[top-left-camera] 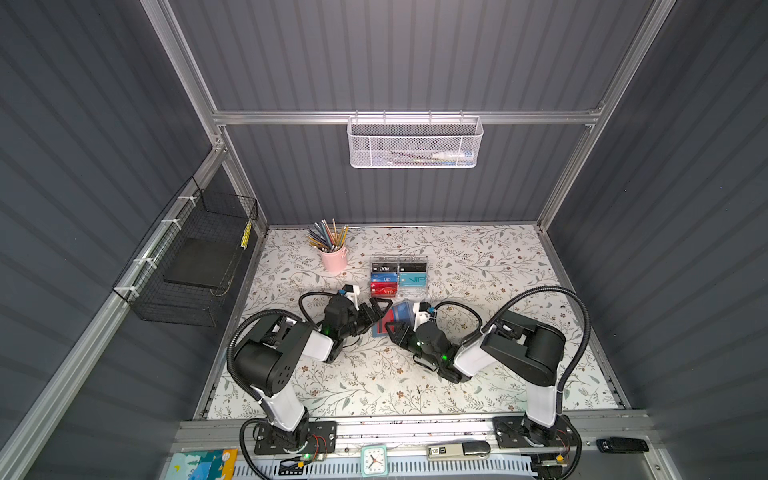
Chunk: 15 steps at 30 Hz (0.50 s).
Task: Take the credit cards out of the card holder
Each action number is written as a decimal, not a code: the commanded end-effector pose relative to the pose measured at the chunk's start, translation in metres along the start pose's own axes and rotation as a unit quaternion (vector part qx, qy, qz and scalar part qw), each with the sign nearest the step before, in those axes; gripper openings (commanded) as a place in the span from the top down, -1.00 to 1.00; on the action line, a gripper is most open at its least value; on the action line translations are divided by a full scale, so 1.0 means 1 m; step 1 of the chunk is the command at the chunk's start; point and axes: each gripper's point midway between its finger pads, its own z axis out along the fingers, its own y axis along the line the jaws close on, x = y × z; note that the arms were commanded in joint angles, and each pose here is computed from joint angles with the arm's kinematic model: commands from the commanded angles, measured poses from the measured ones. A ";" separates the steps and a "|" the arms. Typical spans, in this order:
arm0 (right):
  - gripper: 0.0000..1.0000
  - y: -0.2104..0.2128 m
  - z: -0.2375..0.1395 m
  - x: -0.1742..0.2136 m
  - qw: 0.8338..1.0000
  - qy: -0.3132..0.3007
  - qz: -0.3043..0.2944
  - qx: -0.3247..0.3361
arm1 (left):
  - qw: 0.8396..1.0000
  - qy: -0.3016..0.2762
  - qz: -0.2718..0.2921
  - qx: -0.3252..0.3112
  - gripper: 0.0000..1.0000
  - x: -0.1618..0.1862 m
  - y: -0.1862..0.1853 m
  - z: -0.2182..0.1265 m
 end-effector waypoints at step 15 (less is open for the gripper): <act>0.51 -0.031 0.002 0.003 0.999 0.002 -0.001 0.038 | 0.997 0.036 -0.042 -0.056 -1.00 0.025 0.042 -0.004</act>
